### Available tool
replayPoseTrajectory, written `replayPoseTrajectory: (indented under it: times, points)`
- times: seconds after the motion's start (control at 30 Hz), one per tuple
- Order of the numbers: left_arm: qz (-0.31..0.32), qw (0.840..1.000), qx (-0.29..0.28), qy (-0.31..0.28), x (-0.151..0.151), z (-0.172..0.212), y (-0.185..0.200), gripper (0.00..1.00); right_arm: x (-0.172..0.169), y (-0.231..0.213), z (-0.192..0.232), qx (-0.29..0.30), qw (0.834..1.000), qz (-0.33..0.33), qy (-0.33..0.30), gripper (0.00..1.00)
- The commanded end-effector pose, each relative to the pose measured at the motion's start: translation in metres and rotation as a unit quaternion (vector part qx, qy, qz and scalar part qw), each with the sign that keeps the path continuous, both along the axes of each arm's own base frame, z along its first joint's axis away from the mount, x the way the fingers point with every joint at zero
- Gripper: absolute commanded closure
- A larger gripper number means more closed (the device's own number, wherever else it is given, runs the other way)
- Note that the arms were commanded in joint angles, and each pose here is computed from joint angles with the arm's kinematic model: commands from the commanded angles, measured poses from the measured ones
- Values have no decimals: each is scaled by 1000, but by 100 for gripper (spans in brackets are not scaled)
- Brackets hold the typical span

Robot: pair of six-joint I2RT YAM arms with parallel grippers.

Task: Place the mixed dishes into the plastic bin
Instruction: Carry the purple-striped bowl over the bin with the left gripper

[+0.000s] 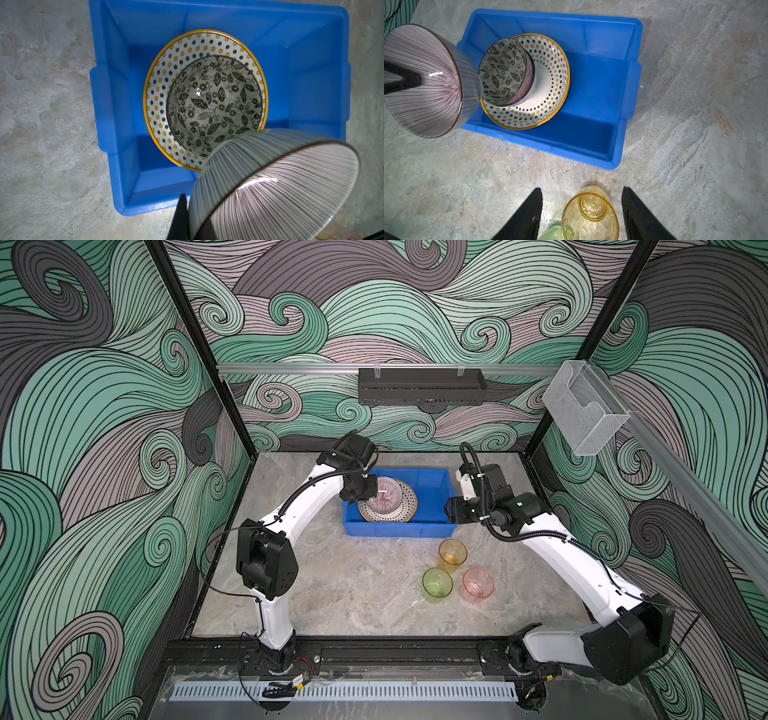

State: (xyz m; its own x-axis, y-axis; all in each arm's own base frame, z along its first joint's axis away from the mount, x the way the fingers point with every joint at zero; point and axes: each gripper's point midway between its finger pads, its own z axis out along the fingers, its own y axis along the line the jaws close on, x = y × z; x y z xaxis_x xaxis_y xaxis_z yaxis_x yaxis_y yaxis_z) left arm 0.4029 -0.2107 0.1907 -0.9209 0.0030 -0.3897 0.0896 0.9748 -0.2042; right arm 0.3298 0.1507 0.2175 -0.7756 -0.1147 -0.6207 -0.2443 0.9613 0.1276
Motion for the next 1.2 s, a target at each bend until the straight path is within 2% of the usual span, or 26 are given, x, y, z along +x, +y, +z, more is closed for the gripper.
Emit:
replayPoseTrajectory:
  times: [0.0, 0.53, 1.17]
  points:
    - [5, 999, -27, -38, 24, 17, -7, 100, -1, -9, 10, -16, 1000, -8, -14, 38]
    - [4, 1000, -17, -23, 57, -12, -13, 100, -4, -15, 1, -38, 999, -10, 0, 39]
    - [14, 1000, 5, 16, 60, -39, -6, 100, -3, -12, -1, -31, 999, -10, 8, 40]
